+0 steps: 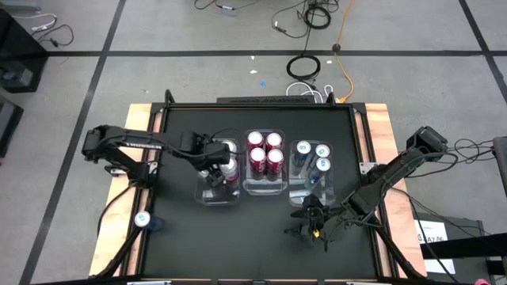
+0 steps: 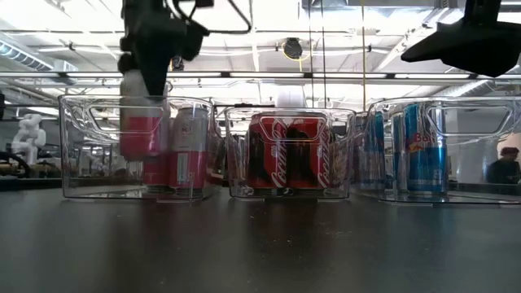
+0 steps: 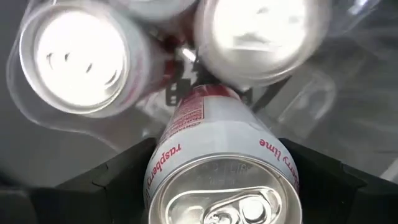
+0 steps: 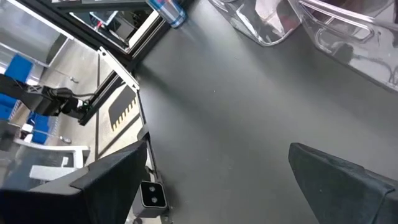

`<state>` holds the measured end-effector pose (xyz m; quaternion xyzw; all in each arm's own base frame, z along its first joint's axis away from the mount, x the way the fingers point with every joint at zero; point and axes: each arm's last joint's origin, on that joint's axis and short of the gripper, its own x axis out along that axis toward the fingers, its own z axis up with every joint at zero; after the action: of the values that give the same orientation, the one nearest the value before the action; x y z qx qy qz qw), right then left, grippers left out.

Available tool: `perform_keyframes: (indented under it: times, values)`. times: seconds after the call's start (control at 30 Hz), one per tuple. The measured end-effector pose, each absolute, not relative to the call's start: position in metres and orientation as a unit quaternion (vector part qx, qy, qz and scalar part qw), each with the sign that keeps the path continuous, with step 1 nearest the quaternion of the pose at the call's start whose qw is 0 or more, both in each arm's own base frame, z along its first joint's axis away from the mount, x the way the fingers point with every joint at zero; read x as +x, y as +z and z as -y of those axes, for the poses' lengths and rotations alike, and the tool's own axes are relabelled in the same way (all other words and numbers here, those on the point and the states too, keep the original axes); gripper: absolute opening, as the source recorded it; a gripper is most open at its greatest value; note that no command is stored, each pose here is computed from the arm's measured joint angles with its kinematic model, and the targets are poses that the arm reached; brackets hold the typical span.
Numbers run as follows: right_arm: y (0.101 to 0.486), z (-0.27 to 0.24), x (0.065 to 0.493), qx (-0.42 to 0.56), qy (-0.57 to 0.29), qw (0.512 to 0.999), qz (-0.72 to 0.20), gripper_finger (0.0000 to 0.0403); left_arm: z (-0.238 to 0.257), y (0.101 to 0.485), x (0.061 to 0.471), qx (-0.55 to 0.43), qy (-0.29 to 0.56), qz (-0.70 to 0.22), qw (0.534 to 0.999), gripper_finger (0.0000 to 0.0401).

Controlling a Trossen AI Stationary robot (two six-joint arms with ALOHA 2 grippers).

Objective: Sort soda cans
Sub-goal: Put the white orange soda can into the middle left transparent bin, then put the silver blue soda can into the middle right transparent bin

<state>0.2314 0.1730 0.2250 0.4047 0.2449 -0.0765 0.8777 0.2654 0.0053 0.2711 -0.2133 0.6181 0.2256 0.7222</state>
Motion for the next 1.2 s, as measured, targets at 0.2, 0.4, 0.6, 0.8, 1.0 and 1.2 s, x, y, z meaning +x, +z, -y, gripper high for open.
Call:
perform_keyframes:
  times: [0.2, 0.4, 0.6, 0.8, 1.0, 1.2]
  values:
    - [0.225, -0.172, 0.232, 0.419, -0.083, 0.871, -0.242, 0.0384, -0.019, 0.244, 0.259, -0.212, 0.238, -0.633, 0.705, 0.032]
    - [0.225, -0.17, 0.233, 0.425, -0.102, 0.871, -0.225, 0.0384, -0.028, 0.233, 0.26, -0.219, 0.241, -0.619, 0.715, 0.032]
    - [0.226, -0.169, 0.234, 0.425, -0.105, 0.871, -0.222, 0.0384, -0.029, 0.233, 0.261, -0.221, 0.247, -0.614, 0.716, 0.0322]
    - [0.226, -0.169, 0.234, 0.422, -0.104, 0.872, -0.223, 0.0384, -0.03, 0.233, 0.264, -0.221, 0.248, -0.602, 0.726, 0.0337]
    - [0.225, -0.169, 0.234, 0.418, -0.102, 0.874, -0.225, 0.0384, -0.03, 0.233, 0.266, -0.221, 0.25, -0.592, 0.734, 0.0348]
    - [0.225, -0.169, 0.234, 0.412, -0.099, 0.877, -0.227, 0.0384, -0.03, 0.234, 0.266, -0.239, 0.265, -0.585, 0.728, 0.0372]
